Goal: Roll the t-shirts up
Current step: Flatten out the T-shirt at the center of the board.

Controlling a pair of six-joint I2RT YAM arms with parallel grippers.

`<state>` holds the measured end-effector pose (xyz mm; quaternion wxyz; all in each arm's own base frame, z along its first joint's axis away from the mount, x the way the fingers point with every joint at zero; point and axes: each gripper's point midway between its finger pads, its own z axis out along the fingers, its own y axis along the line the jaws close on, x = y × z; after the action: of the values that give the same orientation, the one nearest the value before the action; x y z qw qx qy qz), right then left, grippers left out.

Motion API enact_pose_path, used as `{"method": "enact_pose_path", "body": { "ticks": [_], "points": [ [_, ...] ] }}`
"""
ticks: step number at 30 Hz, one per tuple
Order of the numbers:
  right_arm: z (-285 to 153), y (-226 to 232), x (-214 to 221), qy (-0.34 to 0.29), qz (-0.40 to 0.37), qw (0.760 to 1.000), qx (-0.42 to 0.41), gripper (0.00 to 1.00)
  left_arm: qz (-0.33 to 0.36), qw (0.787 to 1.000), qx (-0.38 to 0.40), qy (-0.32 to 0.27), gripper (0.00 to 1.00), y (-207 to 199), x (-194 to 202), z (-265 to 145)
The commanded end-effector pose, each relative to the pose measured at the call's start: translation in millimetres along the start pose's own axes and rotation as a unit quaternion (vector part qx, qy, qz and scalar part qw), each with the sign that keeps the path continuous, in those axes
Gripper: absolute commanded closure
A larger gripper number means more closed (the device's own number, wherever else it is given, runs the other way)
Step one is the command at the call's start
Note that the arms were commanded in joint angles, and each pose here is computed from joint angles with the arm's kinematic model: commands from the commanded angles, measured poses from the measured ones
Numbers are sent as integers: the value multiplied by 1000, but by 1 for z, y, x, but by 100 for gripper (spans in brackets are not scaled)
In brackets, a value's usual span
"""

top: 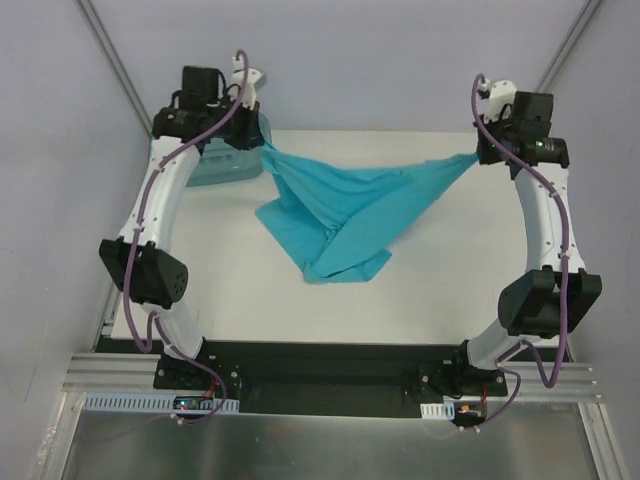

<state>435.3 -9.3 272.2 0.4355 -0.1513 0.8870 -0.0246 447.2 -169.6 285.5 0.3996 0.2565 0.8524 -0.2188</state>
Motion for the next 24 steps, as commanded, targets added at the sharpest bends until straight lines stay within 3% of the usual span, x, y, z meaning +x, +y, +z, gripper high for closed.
{"method": "enact_pose_path", "body": {
  "ticks": [1,10,15,24],
  "points": [
    [-60,-34,-85,-131,18,990,56,99,37,997,-37,-60,100,3,-32,-67],
    [-219,-10,-131,-279,-62,954,87,99,81,973,-90,-197,100,-22,-92,-184],
    [-317,0,-125,-334,-70,932,120,99,98,957,-107,-251,100,-55,-92,-246],
    [-447,30,-88,-425,-84,891,136,99,163,913,-131,-351,100,-129,-72,-352]
  ]
}}
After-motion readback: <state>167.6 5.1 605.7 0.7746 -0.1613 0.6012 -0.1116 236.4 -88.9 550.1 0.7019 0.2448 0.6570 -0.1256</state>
